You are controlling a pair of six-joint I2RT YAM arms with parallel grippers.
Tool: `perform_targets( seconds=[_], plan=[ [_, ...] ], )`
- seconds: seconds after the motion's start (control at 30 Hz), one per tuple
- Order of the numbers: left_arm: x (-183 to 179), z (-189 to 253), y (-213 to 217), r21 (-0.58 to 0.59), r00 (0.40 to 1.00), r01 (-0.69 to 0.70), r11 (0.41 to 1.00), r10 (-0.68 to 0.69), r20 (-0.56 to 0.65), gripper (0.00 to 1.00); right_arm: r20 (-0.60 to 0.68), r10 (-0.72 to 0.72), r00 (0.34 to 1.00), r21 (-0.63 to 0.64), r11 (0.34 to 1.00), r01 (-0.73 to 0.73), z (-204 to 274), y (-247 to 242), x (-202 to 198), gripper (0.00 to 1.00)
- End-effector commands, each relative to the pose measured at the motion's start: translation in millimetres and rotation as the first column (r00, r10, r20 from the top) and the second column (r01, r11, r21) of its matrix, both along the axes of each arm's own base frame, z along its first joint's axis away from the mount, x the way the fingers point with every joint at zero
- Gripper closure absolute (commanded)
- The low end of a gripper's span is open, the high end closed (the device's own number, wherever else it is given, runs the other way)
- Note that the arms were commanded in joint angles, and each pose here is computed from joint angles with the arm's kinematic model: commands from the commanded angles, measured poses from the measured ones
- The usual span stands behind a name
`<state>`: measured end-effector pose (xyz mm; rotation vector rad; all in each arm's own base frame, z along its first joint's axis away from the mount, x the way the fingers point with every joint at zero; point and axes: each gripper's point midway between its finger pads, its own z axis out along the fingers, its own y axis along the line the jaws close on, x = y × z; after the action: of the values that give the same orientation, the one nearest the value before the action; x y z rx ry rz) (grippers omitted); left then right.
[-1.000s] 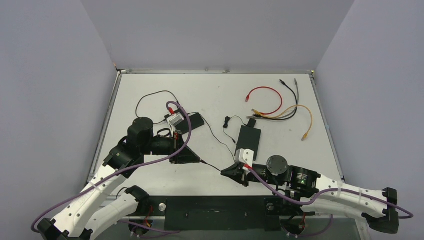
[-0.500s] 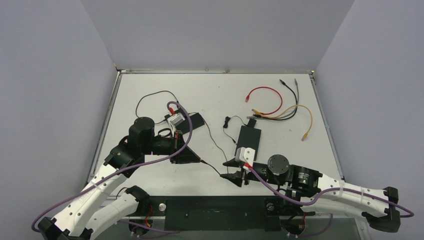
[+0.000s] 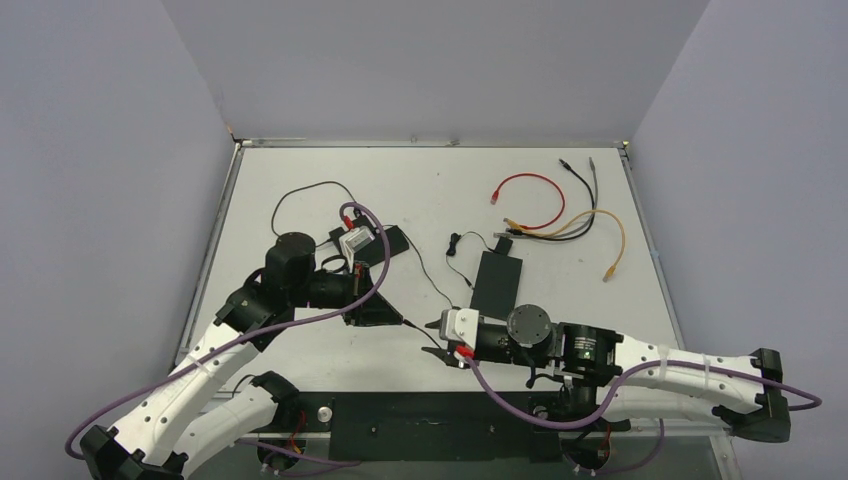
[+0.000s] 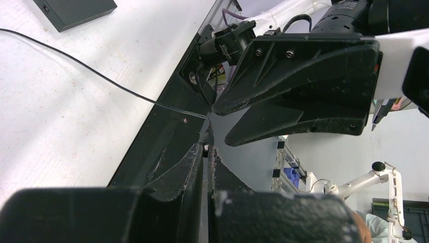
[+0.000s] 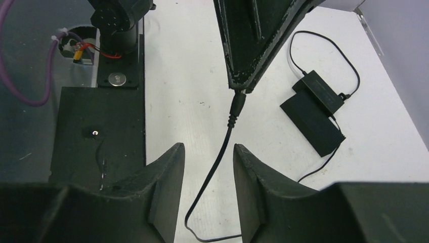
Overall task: Insert the plug into the switch port
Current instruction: Pick up the power from the center of the board.
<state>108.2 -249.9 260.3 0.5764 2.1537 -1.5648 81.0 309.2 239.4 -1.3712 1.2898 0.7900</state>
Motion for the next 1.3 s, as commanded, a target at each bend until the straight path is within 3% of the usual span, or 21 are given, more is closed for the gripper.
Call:
perform_targets(
  seconds=[0.0,0.37,1.27],
  plan=[
    [6,4,-1,-0.015,0.999,-0.01,1.0,0.011,0.038,1.0,0.125,-0.034,0.992,0.077,0.997,0.024,39,13,12,0.65],
    [5,4,-1,-0.022,0.999,-0.009,1.0,0.01,0.033,1.0,0.168,-0.11,0.98,0.116,0.989,0.091,47,24,25,0.71],
    [2,8,-1,-0.036,0.999,-0.005,0.999,0.006,0.036,1.0,0.167,-0.104,0.981,0.069,0.993,0.093,31,38,24,0.85]
  ],
)
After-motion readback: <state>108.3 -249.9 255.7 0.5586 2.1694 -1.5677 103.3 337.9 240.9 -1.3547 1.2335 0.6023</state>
